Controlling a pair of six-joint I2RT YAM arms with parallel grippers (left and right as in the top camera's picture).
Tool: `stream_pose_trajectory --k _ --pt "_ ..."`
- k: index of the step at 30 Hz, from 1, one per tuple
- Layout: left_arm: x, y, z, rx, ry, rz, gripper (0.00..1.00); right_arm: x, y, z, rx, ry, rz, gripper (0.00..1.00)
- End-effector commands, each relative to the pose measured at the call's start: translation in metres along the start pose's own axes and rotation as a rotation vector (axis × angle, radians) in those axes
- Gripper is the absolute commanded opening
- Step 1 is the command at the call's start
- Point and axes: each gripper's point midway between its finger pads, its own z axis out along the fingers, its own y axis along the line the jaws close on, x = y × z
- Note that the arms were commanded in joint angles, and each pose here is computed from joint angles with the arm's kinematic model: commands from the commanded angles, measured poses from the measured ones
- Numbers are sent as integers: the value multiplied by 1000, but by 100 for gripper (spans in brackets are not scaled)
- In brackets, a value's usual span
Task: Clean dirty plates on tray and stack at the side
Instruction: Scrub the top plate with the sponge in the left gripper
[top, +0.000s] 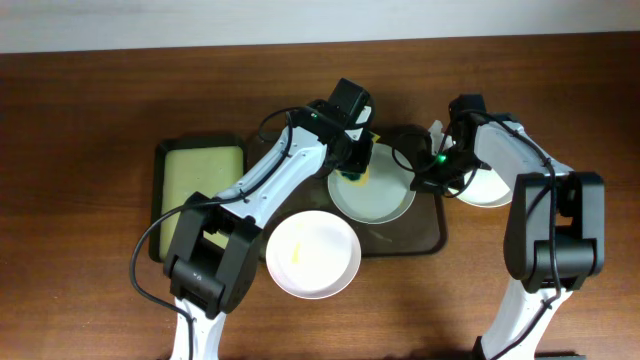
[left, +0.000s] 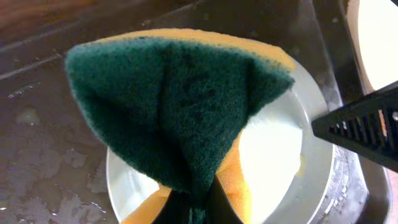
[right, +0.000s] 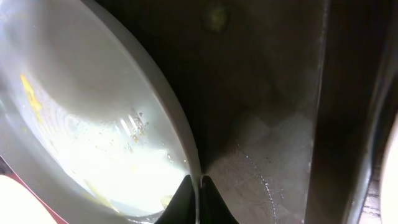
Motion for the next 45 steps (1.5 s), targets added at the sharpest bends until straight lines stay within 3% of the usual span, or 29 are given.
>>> stream_pose_trajectory --k 1,10,13,15,19,25,33,37,40,42,43,45 --pt "0 5 3 -37 0 6 0 1 6 -1 -22 -7 15 4" --pt "19 17 29 -34 89 -75 0 -1 6 1 -23 -15 12 4" --pt "11 17 17 92 109 -133 0 -2 4 4 -25 -27 6 4" --pt "4 21 13 86 88 -129 0 -2 4 4 -25 -29 5 4" --pt "4 27 22 -95 48 -60 0 -2 4 4 -23 -28 2 4" --pt "5 36 47 -115 56 -50 0 0 16 16 54 -31 -91 4" --pt "55 48 87 -112 244 -63 0 1 13 21 173 -42 -126 4" --pt "107 -3 99 243 465 -26 0 0 15 22 171 -47 -132 4" --pt "108 -36 85 457 486 -37 0 0 17 23 170 -47 -141 4" --pt "98 -67 60 697 481 -59 0 0 18 23 170 -48 -141 4" --pt "86 -74 50 749 460 -65 0 0 18 23 170 -48 -142 4" --pt "40 -66 18 686 351 -17 0 0 18 23 170 -47 -142 4"
